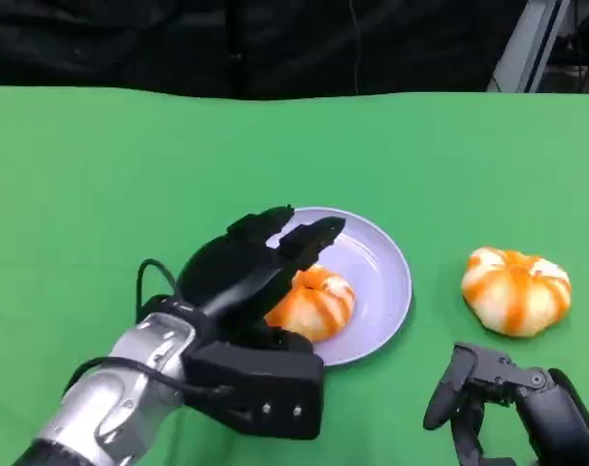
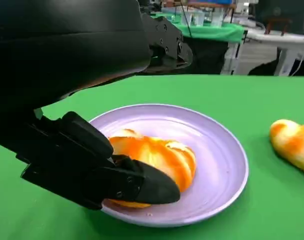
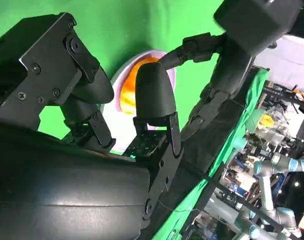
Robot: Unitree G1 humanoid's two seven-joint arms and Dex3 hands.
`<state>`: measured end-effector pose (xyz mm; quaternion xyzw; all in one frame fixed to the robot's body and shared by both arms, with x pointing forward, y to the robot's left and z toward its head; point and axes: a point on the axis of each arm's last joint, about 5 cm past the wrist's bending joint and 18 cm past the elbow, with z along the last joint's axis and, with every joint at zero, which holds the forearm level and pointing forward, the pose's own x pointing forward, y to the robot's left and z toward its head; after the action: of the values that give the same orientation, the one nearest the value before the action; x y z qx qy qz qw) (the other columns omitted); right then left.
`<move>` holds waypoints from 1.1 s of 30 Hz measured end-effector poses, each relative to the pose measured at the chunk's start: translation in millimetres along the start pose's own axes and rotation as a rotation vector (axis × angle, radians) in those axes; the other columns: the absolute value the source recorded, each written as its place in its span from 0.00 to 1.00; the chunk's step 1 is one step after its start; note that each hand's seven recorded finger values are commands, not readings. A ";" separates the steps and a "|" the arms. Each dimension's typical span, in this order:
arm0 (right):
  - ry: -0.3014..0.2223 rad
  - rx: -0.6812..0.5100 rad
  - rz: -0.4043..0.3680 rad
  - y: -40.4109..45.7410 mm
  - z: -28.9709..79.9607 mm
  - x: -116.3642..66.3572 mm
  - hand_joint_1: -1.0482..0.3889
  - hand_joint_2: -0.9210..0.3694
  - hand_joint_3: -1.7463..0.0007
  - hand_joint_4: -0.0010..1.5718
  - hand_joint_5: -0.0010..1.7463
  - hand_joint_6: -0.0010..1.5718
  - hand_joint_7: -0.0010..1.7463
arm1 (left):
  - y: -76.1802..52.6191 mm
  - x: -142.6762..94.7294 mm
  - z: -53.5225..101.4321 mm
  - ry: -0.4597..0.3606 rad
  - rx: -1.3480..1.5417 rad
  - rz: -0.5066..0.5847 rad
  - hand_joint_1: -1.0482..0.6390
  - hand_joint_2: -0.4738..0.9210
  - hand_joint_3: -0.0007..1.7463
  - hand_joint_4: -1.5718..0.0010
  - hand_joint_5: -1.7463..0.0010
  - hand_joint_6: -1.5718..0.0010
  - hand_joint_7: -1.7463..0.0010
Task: Grasp the bread from the table and place it into the plate.
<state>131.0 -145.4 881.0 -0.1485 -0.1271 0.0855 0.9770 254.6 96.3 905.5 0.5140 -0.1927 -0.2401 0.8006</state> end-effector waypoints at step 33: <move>0.007 0.001 0.007 -4.3 3.7 -2.9 0.79 0.46 0.16 0.53 1.00 0.50 0.82 | -11.6 -129.0 -16.7 0.058 -0.612 0.728 0.69 0.67 0.76 0.46 0.10 0.46 0.24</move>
<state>127.7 -149.0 885.0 -0.1488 -0.1234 0.0884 0.9772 157.1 179.5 880.3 0.1600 -0.2581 0.0250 0.9525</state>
